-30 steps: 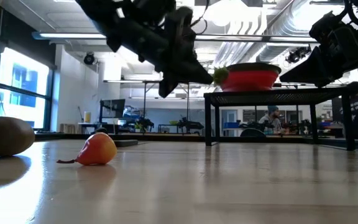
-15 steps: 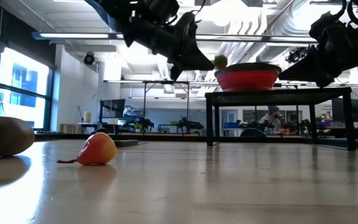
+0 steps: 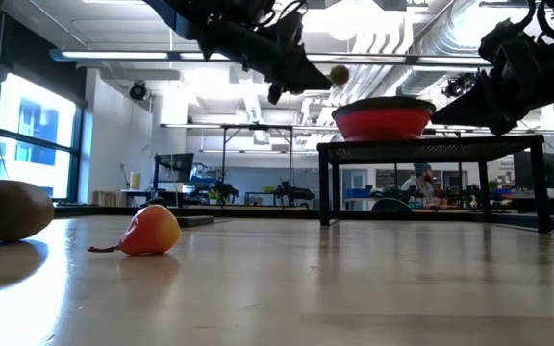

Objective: Pick & Place Fruit
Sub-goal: Put the red strawberry into the red strainer bowl on the shelf

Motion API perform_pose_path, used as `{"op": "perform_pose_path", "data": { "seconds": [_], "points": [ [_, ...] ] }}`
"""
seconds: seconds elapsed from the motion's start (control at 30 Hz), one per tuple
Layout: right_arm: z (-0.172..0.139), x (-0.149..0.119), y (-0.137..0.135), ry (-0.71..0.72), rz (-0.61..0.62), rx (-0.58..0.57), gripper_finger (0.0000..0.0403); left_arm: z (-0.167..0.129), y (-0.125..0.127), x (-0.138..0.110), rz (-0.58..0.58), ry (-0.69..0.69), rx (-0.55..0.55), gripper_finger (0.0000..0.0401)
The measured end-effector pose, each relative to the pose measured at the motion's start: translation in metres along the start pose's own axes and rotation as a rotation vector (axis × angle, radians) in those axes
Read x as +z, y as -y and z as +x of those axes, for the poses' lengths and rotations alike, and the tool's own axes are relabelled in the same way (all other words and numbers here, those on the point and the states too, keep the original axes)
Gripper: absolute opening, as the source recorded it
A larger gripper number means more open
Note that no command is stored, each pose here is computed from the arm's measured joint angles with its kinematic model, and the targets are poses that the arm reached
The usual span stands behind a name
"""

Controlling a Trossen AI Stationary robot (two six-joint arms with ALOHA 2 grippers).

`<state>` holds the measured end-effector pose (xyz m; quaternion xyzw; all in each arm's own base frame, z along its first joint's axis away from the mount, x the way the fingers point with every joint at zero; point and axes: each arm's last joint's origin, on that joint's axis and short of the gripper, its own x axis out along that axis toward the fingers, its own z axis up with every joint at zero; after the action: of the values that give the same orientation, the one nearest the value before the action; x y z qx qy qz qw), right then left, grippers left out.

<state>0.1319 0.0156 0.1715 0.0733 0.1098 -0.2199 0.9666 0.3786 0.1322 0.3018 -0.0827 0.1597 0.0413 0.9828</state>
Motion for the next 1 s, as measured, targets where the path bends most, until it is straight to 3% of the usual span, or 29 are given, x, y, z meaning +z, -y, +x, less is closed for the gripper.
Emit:
{"op": "perform_pose_path", "data": {
  "seconds": [0.3, 0.6, 0.73, 1.0],
  "points": [
    [0.000, 0.000, 0.000, 0.005, 0.001, -0.016, 0.0002, -0.008, -0.023, 0.005, -0.003, 0.029, 0.049, 0.0000],
    [0.000, 0.000, 0.001, 0.007, -0.001, -0.024, 0.0002, -0.008, -0.024, 0.007, 0.005, 0.053, -0.008, 0.0000],
    [0.000, 0.000, 0.003, 0.023, -0.002, -0.084, 0.0002, -0.009, -0.024, 0.009, 0.005, 0.051, -0.007, 0.0000],
    [0.000, 0.000, 0.003, 0.033, 0.022, -0.112, 0.0002, -0.017, -0.019, 0.041, 0.080, 0.078, -0.025, 0.0000]
  ]
}}
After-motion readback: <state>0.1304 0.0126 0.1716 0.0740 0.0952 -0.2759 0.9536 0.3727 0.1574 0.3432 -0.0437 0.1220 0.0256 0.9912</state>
